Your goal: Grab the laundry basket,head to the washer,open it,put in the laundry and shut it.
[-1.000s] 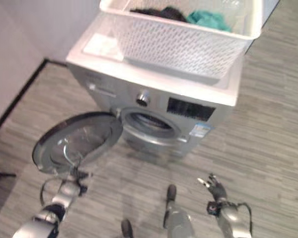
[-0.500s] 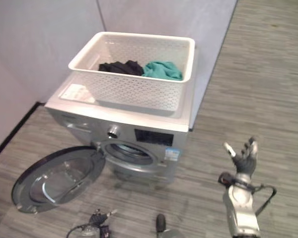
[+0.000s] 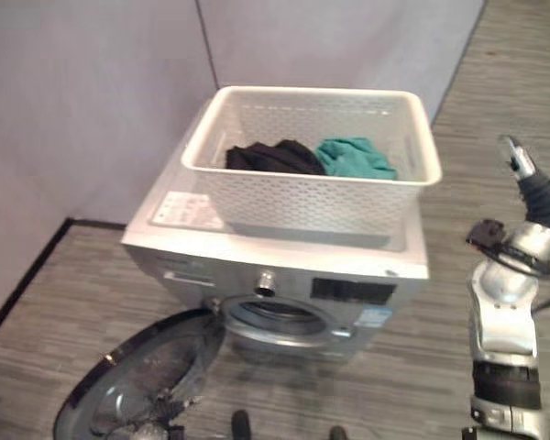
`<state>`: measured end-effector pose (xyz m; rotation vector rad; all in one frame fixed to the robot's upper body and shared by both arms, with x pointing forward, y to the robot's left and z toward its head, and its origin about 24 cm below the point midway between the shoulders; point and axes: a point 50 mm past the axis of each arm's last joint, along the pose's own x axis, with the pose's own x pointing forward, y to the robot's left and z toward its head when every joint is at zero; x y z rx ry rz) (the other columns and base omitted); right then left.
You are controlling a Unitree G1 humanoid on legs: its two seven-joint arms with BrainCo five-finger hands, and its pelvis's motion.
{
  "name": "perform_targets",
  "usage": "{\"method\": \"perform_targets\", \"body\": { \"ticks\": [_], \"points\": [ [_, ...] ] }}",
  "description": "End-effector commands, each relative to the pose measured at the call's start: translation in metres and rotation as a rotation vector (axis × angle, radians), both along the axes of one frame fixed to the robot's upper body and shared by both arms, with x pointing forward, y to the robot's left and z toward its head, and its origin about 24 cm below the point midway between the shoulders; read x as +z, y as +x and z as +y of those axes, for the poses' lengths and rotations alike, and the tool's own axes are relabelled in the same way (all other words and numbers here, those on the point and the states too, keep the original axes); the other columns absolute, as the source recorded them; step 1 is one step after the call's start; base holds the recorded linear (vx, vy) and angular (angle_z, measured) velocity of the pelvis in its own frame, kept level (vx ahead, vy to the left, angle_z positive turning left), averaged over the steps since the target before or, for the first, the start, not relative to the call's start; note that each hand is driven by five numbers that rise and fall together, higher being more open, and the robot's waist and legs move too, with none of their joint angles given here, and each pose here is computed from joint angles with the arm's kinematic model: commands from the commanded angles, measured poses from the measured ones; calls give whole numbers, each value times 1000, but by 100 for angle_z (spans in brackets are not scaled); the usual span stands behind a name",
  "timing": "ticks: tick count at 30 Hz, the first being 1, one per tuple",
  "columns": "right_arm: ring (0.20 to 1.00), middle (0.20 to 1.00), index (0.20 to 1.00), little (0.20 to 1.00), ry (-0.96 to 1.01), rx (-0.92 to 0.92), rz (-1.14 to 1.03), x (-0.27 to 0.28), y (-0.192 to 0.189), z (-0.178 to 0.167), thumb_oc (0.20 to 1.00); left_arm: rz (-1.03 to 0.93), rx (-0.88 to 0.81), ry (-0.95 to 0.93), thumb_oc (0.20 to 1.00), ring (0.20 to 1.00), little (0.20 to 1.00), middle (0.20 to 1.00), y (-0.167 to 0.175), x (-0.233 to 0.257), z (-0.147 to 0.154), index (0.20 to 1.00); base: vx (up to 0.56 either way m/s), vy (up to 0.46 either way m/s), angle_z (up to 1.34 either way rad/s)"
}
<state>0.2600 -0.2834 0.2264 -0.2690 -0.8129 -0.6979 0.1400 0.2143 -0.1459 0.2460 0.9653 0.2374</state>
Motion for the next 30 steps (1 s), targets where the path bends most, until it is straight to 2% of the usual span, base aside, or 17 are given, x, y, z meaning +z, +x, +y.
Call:
{"method": "perform_targets", "body": {
  "ticks": [1, 4, 6, 8, 9, 10, 15, 17, 20, 24, 30],
  "points": [
    [1000, 1000, 1000, 1000, -127, -126, -79, 41, -7, -23, 1000, 9, -138, 17, 1000, 1000, 1000, 1000, 4, -1, -9, 1000, 51, 152, -5],
    [1000, 1000, 1000, 1000, -152, -146, -103, 66, -3, -34, 1000, 25, -204, 34, 1000, 1000, 1000, 1000, 5, -1, -8, 1000, 77, 209, 16],
    [1000, 1000, 1000, 1000, -262, -158, -86, 94, -3, -36, 1000, 55, -224, 47, 1000, 1000, 1000, 1000, 0, -3, -4, 1000, 132, 92, 11],
    [1000, 1000, 1000, 1000, -266, -155, -88, 96, -2, -36, 1000, 53, -223, 42, 1000, 1000, 1000, 1000, 0, -3, -6, 1000, 73, -28, -14],
    [1000, 1000, 1000, 1000, -343, -144, -52, 115, 1, -35, 1000, 65, -229, 46, 1000, 1000, 1000, 1000, 0, -3, -3, 1000, 86, -127, -10],
    [1000, 1000, 1000, 1000, -419, -58, 1, 127, 6, -26, 1000, 68, -205, 40, 1000, 1000, 1000, 1000, 1, -3, 1, 1000, 85, -127, -2],
    [1000, 1000, 1000, 1000, -526, 115, 80, 139, 4, -11, 1000, 105, -163, 16, 1000, 1000, 1000, 1000, -5, -6, 4, 1000, 79, -86, 54],
    [1000, 1000, 1000, 1000, -624, 208, 253, 134, 5, -9, 1000, 140, -129, -26, 1000, 1000, 1000, 1000, -13, -10, 3, 1000, 111, -134, 23],
    [1000, 1000, 1000, 1000, -677, 267, 364, 128, -2, -12, 1000, 156, -105, -82, 1000, 1000, 1000, 1000, -18, -12, -2, 1000, 64, -84, 16],
    [1000, 1000, 1000, 1000, -779, 273, 457, 139, -9, -11, 1000, 178, -137, -125, 1000, 1000, 1000, 1000, -25, -16, -10, 1000, 43, -64, 11],
    [1000, 1000, 1000, 1000, -946, 334, 488, 156, -9, 15, 1000, 176, -126, -155, 1000, 1000, 1000, 1000, -24, -15, -9, 1000, 4, -8, 0]
  ]
}}
